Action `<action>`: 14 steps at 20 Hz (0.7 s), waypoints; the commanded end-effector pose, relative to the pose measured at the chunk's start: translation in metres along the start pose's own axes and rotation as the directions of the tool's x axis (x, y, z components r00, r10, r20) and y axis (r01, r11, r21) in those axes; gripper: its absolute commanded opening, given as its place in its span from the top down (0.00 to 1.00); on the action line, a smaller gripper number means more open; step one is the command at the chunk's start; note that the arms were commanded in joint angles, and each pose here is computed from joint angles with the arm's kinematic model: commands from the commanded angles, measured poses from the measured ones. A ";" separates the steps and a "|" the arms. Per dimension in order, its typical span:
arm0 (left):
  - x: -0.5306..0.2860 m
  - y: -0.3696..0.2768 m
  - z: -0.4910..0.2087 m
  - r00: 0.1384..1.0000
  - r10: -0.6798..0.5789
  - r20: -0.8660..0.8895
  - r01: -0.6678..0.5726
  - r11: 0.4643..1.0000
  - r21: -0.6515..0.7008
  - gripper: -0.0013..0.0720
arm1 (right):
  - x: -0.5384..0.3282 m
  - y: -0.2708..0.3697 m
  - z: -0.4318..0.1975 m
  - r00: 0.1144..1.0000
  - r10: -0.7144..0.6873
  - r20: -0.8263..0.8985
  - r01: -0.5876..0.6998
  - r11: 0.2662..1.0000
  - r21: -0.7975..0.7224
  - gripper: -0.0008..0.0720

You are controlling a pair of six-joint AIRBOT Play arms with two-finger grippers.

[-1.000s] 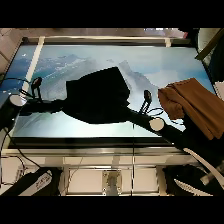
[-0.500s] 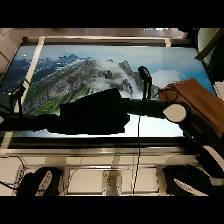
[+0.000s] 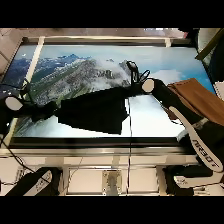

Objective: Fold the clothes and pants, and hang the long-sleeved shirts on hangers.

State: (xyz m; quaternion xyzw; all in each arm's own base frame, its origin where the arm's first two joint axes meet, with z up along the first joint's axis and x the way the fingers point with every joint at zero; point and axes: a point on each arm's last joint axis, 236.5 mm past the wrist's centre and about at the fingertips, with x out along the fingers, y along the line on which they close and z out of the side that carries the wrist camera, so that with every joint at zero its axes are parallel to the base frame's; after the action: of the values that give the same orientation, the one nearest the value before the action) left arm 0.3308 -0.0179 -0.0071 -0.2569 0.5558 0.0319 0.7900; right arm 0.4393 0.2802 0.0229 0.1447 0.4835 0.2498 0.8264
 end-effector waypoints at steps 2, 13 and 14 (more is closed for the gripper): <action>0.050 -0.002 0.041 0.994 -0.045 0.103 0.057 0.992 -0.117 0.95 | 0.024 -0.047 0.048 0.992 -0.059 0.114 0.055 0.998 0.039 0.98; 0.002 -0.086 0.123 0.813 -0.204 0.546 0.191 0.978 0.081 0.10 | 0.061 -0.073 0.059 0.984 -0.092 0.152 0.084 0.994 0.064 0.57; -0.012 -0.090 0.130 0.782 -0.219 0.583 0.203 0.975 0.094 0.10 | 0.057 -0.076 0.065 0.983 -0.095 0.158 0.086 0.994 0.064 0.56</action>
State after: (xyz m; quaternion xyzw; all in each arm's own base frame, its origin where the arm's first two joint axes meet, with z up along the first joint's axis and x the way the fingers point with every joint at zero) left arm 0.4485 -0.0402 0.0225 -0.2848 0.3447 0.0189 0.8943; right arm 0.5263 0.2549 -0.0314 0.1628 0.4459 0.1911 0.8592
